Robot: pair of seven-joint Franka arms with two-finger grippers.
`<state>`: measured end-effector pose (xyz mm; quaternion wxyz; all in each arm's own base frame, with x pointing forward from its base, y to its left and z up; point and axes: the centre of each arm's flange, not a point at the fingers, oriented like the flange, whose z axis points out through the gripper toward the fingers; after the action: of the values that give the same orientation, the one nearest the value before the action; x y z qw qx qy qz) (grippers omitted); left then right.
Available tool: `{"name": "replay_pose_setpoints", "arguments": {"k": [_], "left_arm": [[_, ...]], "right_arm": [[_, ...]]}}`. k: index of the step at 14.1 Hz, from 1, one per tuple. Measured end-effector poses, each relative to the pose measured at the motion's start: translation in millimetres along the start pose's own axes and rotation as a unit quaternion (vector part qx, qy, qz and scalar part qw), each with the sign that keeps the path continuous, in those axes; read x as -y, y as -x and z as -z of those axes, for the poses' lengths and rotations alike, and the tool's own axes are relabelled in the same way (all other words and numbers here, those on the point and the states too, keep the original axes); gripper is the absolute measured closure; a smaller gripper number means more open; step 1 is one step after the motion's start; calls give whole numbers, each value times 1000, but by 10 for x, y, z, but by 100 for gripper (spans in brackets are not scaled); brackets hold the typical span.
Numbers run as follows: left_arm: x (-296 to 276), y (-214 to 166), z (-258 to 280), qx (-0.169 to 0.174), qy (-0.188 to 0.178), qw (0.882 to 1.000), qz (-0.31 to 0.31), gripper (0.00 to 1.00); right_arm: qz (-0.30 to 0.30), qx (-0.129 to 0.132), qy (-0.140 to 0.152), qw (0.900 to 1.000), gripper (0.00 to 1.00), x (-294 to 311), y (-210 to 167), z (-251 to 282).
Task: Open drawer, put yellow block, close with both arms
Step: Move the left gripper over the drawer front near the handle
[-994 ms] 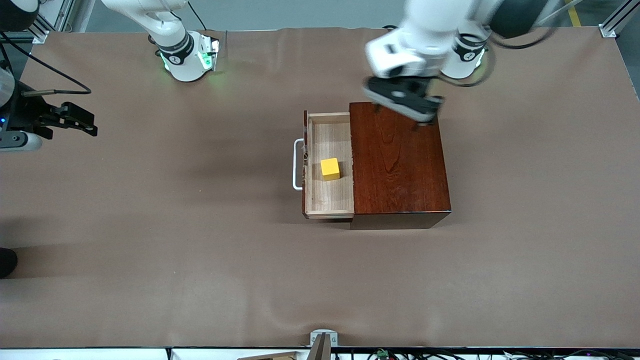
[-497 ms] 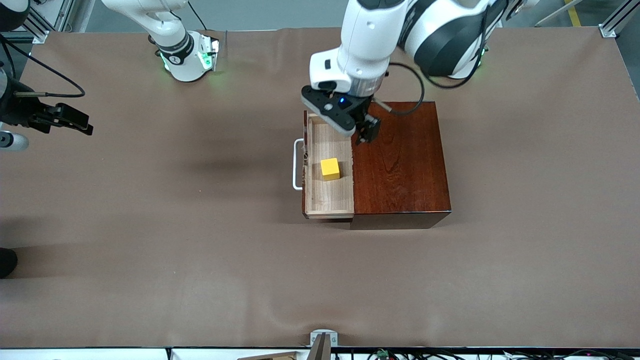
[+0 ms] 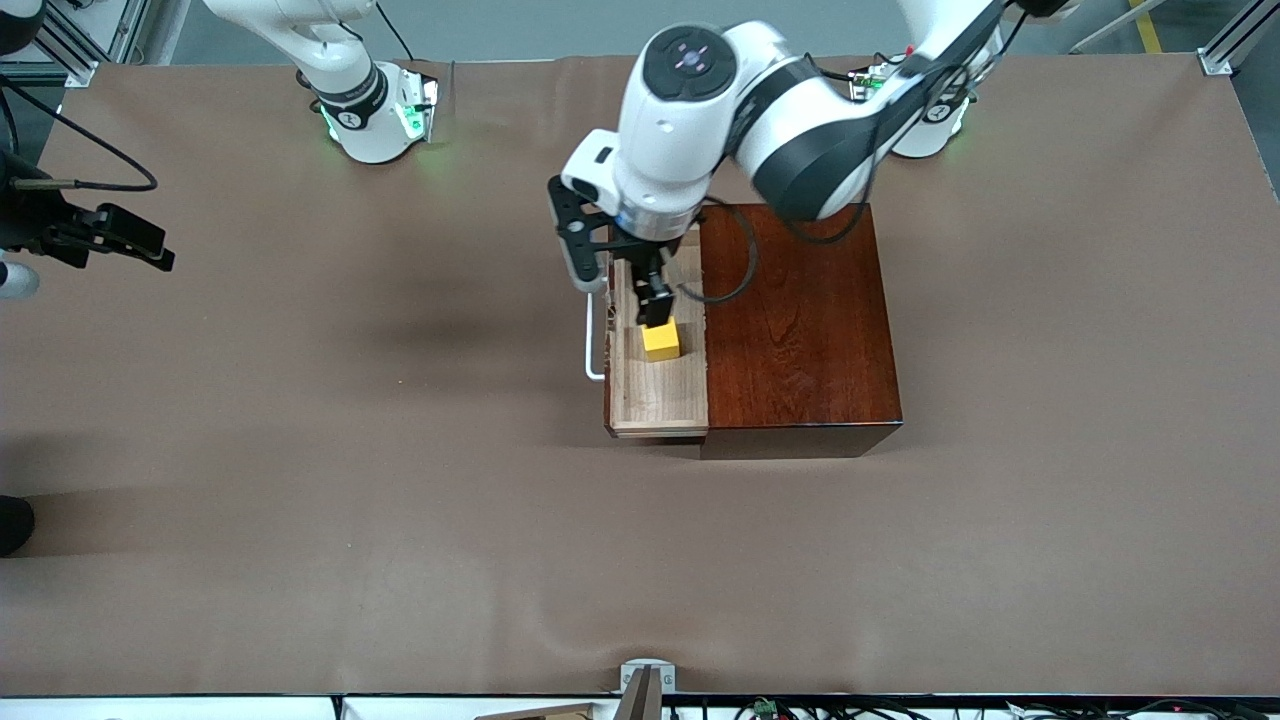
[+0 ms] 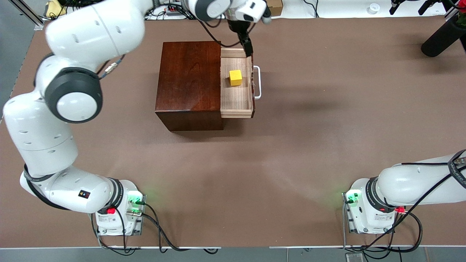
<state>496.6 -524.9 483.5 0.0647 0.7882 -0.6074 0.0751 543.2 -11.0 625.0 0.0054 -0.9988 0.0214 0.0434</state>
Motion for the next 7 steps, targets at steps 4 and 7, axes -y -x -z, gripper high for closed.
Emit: {"name": "replay_pose_setpoints", "arguments": {"k": [4, 7], "left_arm": [[-61, -235, -431, -46, 2, 999, -24, 0], [127, -232, -776, -66, -2, 998, -13, 0]], "right_arm": [[14, -6, 0, 1000, 0, -3, 46, 145], [13, -11, -3, 1000, 0, -10, 49, 191]]}}
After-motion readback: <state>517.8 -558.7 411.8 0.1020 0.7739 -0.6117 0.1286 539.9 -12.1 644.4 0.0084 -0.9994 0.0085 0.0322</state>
